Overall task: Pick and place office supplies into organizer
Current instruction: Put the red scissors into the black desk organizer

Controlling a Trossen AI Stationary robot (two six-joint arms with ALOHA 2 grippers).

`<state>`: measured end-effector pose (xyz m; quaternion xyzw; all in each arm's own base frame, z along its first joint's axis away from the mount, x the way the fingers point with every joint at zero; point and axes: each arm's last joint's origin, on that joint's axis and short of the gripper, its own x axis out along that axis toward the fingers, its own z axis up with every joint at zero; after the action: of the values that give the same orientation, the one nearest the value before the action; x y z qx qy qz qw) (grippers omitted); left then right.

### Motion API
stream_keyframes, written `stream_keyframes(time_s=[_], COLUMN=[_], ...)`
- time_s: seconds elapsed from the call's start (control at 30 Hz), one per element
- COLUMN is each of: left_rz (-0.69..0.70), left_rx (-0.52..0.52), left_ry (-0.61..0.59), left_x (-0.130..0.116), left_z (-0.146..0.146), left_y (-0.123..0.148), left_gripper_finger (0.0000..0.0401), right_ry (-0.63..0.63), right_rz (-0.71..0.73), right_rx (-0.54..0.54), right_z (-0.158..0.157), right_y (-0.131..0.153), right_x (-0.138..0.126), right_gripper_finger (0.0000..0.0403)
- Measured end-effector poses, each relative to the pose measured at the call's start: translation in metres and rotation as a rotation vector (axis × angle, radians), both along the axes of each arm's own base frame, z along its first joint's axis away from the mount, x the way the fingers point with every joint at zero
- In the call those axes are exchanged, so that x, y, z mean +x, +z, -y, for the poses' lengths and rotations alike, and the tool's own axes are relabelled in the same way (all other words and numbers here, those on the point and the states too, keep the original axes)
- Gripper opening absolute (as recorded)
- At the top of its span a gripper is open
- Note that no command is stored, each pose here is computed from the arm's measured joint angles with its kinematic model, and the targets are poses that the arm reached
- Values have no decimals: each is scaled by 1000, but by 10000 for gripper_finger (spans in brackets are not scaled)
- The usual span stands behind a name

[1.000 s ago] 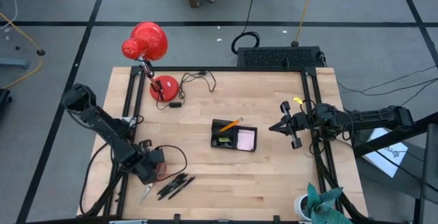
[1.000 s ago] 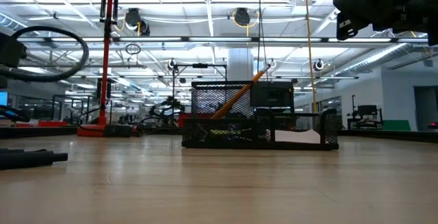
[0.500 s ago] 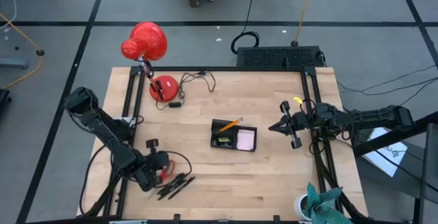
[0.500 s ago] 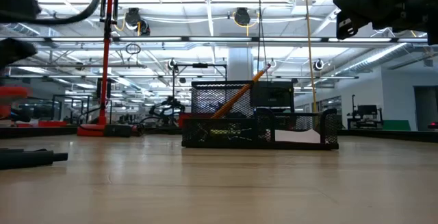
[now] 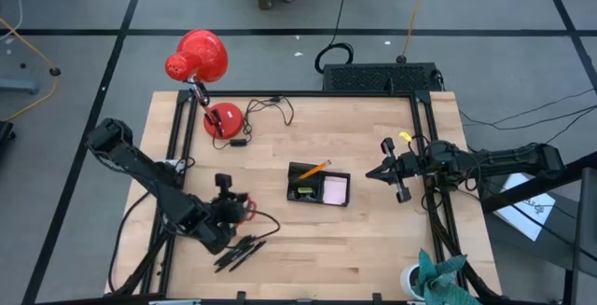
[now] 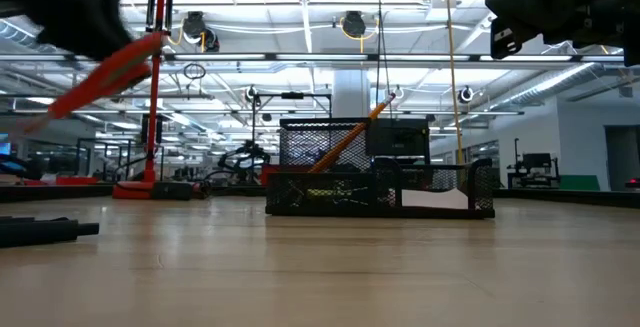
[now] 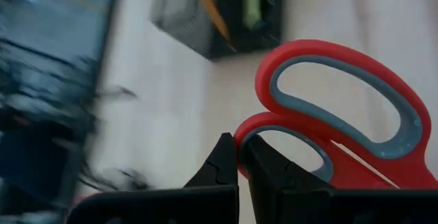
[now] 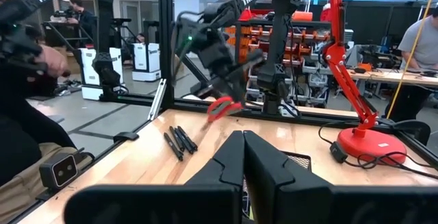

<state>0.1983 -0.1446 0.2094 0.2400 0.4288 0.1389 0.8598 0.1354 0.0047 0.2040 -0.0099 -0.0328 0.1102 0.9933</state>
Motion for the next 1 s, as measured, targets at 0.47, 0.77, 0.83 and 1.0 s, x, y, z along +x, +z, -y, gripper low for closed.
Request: stream_keyframes(time_s=[0.47, 0.77, 0.83, 1.0], left_rz=[99, 230, 226, 212], left_rx=[431, 661, 699, 712], left_ry=[-75, 151, 187, 192], left_x=[69, 108, 114, 126], left_z=[-38, -70, -72, -76], left_y=[58, 85, 86, 74], left_gripper_finger=[5, 5, 5, 5], right_ry=[0, 1, 1, 0], right_rz=[2, -2, -3, -9], right_rx=[1, 17, 17, 6], right_z=[0, 0, 0, 0], right_y=[0, 0, 0, -1], right_x=[0, 0, 0, 1], right_gripper_finger=[0, 0, 0, 0])
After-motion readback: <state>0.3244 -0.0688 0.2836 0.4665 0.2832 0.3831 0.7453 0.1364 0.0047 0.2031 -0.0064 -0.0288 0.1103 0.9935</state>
